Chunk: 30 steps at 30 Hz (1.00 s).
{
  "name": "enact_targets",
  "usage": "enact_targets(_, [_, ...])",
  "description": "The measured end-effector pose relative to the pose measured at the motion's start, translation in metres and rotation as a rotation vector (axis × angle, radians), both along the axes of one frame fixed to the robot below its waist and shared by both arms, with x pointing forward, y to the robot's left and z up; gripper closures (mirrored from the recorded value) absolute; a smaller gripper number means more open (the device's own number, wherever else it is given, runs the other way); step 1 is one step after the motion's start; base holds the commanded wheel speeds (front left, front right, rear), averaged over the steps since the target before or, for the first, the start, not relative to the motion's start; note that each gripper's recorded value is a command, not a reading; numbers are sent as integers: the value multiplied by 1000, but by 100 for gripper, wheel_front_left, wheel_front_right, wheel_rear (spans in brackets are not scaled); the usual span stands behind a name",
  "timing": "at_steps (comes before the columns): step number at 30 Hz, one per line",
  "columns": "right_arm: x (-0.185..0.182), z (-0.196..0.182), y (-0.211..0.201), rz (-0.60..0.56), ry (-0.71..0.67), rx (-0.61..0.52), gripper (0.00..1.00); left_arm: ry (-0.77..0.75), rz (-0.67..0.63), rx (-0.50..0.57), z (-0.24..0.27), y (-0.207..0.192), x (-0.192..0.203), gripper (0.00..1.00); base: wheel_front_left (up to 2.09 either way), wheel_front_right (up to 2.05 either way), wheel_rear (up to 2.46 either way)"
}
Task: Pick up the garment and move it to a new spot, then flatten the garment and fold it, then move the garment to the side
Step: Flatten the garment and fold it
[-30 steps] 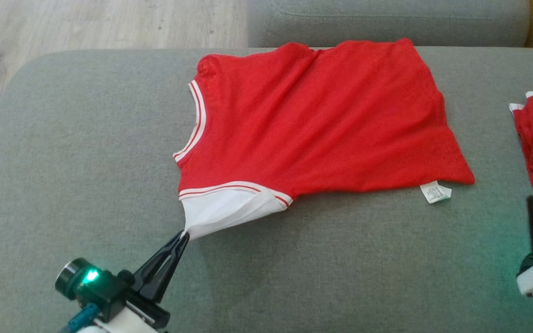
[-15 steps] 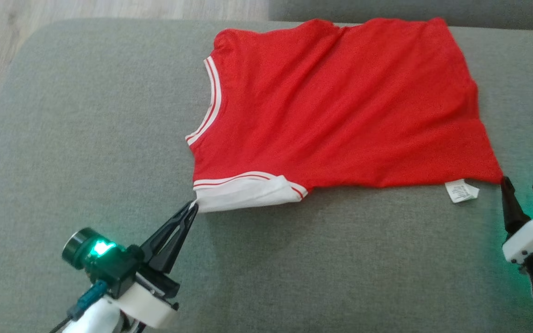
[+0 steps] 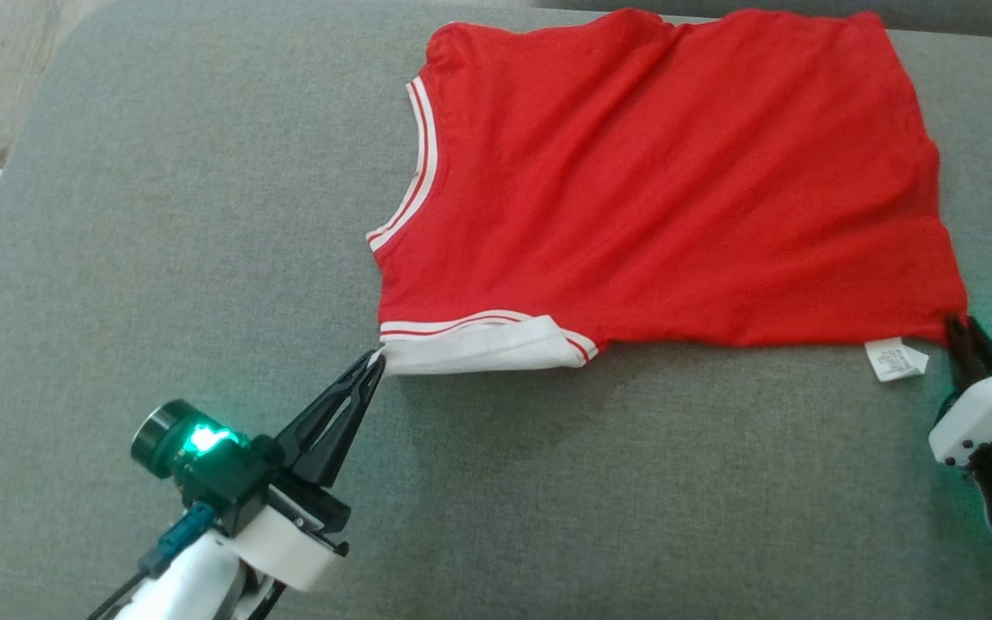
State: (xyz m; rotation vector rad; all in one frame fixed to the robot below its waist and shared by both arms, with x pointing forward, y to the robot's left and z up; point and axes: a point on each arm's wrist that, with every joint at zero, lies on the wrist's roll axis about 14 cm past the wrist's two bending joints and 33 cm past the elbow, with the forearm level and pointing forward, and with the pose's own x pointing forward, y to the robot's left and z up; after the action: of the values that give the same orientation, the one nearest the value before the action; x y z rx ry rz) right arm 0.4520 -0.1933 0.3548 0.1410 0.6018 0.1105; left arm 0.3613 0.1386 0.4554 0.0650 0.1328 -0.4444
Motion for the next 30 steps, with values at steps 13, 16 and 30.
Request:
enact_targets(13, [-28,40,-32,-68,-130,32,100,-94,-7,59,24,6,-13,100,0,0,0])
enact_targets(16, [-41,55,-48,-88,-168,19,100,-77,-32,86,17,6,-27,100,0,0,0])
enact_targets(30, [-127,63,-83,-175,-98,-12,100,16,-136,96,-10,-14,-75,100,0,0,0])
